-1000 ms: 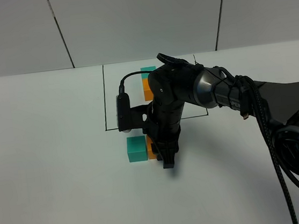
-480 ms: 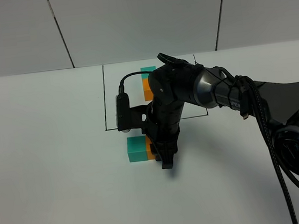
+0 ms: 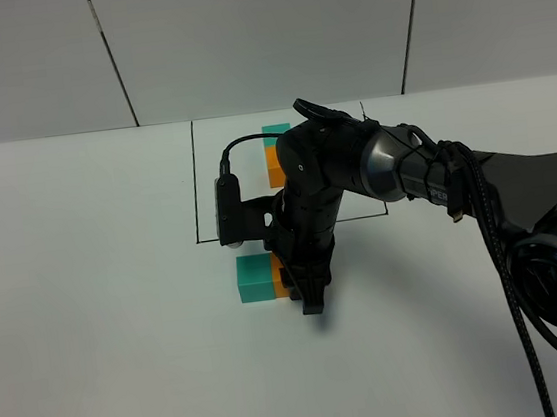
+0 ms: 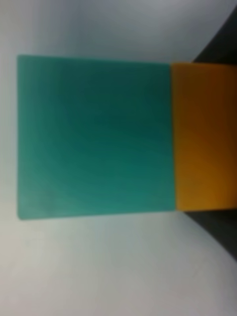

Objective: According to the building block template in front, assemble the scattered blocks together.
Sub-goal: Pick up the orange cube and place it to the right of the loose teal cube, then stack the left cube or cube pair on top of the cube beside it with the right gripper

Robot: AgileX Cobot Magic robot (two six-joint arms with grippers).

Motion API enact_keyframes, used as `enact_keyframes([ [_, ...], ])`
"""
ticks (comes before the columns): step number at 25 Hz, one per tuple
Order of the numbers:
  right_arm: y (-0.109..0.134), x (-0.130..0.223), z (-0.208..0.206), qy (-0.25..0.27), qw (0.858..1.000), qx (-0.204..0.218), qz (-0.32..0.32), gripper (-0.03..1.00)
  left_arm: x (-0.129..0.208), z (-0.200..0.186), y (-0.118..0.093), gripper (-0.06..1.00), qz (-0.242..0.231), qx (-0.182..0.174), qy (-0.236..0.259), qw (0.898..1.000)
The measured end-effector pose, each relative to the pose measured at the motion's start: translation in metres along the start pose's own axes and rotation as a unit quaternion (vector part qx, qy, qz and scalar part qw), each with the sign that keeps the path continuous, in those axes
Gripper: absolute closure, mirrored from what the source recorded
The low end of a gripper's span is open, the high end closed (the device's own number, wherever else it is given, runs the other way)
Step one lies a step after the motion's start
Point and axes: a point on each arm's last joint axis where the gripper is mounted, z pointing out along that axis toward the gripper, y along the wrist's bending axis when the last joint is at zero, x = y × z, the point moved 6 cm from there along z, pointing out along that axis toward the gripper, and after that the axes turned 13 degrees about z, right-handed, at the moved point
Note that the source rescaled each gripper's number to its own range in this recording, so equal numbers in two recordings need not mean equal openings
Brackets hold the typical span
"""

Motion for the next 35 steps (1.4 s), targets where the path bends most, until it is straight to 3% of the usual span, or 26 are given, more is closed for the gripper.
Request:
enact_keyframes([
  [10,0.0,0.0,0.0,-0.001,1.0,-0.001,-0.011,0.95,0.0,0.0,0.0,0.32,0.0,0.0,0.0,1.0],
  [12,0.0,-0.001,-0.001,-0.003,1.0,0.0,-0.01,0.9,0.0,0.0,0.0,0.32,0.0,0.0,0.0,1.0],
  [13,0.0,-0.001,-0.001,-0.004,1.0,0.0,-0.009,0.82,0.0,0.0,0.0,0.32,0.0,0.0,0.0,1.0],
  [18,-0.001,-0.005,-0.016,-0.015,1.0,0.005,0.022,0.15,0.0,0.0,0.0,0.32,0.0,0.0,0.0,1.0],
  [21,-0.005,-0.013,-0.048,-0.039,0.995,0.025,0.091,0.01,0.0,0.0,0.0,0.32,0.0,0.0,0.0,1.0],
  [24,-0.016,-0.015,-0.088,-0.066,0.981,0.056,0.176,-0.02,0.0,0.0,0.0,0.32,0.001,0.0,0.0,1.0],
  [29,-0.041,0.008,-0.156,-0.096,0.944,0.108,0.298,-0.03,0.0,0.0,0.0,0.32,0.0,0.0,0.0,1.0],
  [35,-0.059,0.05,-0.211,-0.126,0.888,0.172,0.407,-0.03,0.0,0.0,0.0,0.32,0.0,0.0,0.0,1.0],
])
